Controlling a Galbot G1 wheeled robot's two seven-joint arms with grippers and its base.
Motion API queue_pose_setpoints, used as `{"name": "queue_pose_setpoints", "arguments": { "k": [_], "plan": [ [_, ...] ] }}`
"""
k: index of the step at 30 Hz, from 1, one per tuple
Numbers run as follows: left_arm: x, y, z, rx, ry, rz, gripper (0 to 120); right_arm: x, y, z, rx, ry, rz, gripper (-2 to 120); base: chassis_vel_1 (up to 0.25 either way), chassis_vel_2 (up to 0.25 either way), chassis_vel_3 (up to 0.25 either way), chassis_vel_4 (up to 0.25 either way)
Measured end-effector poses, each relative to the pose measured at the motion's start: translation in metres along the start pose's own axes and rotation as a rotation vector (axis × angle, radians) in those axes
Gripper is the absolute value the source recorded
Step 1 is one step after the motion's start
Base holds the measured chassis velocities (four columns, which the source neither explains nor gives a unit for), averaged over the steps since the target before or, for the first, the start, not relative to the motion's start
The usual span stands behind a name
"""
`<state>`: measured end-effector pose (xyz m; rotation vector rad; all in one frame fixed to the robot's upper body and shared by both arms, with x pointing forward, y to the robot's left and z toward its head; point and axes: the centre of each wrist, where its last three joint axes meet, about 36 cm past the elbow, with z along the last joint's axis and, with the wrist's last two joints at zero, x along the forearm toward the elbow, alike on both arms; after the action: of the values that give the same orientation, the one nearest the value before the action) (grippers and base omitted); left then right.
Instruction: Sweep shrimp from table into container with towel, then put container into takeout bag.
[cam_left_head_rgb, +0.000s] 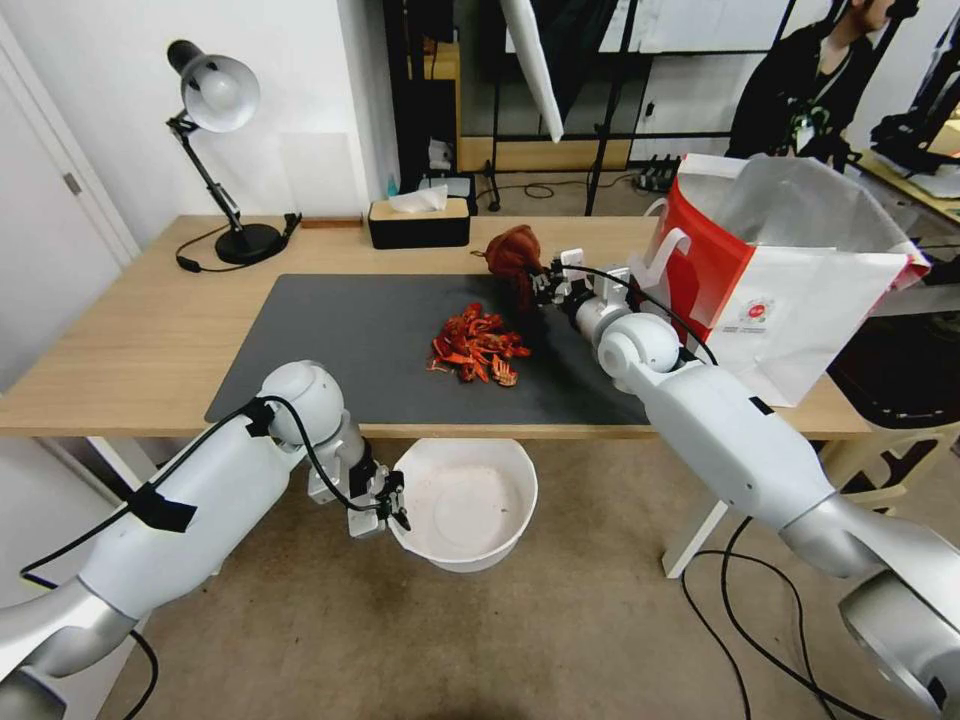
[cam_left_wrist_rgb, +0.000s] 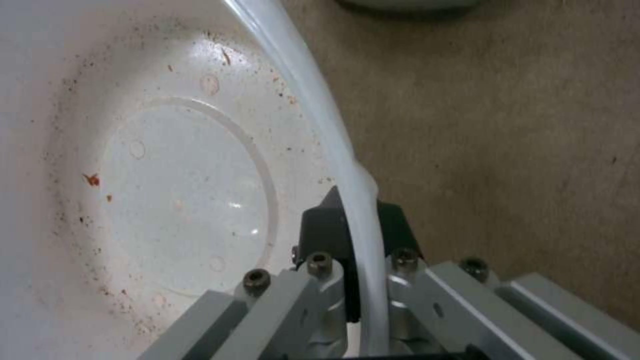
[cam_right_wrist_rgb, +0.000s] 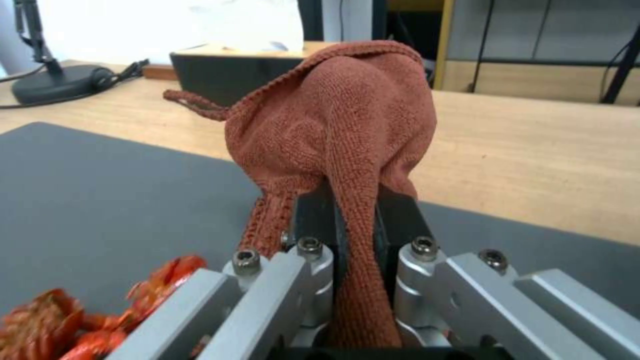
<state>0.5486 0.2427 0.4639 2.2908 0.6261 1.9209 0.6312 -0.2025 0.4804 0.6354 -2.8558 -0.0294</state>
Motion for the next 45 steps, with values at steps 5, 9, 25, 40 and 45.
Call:
{"name": "queue_pose_setpoints", "arguments": {
  "k": [5, 9, 25, 40, 45],
  "plan": [
    [0.000, -0.001, 0.000, 0.002, -0.002, -0.002, 0, 0.001, -0.008, 0.002, -0.012, 0.029, -0.023, 4, 0.000, 0.000, 0.000, 0.000],
    [-0.001, -0.001, 0.000, 0.003, -0.003, -0.005, 0, 0.000, -0.019, 0.005, -0.015, 0.048, -0.063, 4, 0.000, 0.000, 0.000, 0.000],
    [0.003, -0.006, 0.003, 0.019, 0.005, -0.002, 0, -0.014, -0.048, 0.010, -0.012, 0.091, -0.107, 4, 0.000, 0.000, 0.000, 0.000],
    [0.007, -0.017, 0.002, 0.034, 0.007, -0.006, 0, -0.020, -0.035, 0.008, 0.035, 0.158, -0.139, 4, 0.000, 0.000, 0.000, 0.000],
    [0.011, -0.017, 0.002, 0.032, 0.010, -0.008, 0, -0.017, -0.032, 0.012, 0.051, 0.181, -0.148, 4, 0.000, 0.000, 0.000, 0.000]
  ]
}}
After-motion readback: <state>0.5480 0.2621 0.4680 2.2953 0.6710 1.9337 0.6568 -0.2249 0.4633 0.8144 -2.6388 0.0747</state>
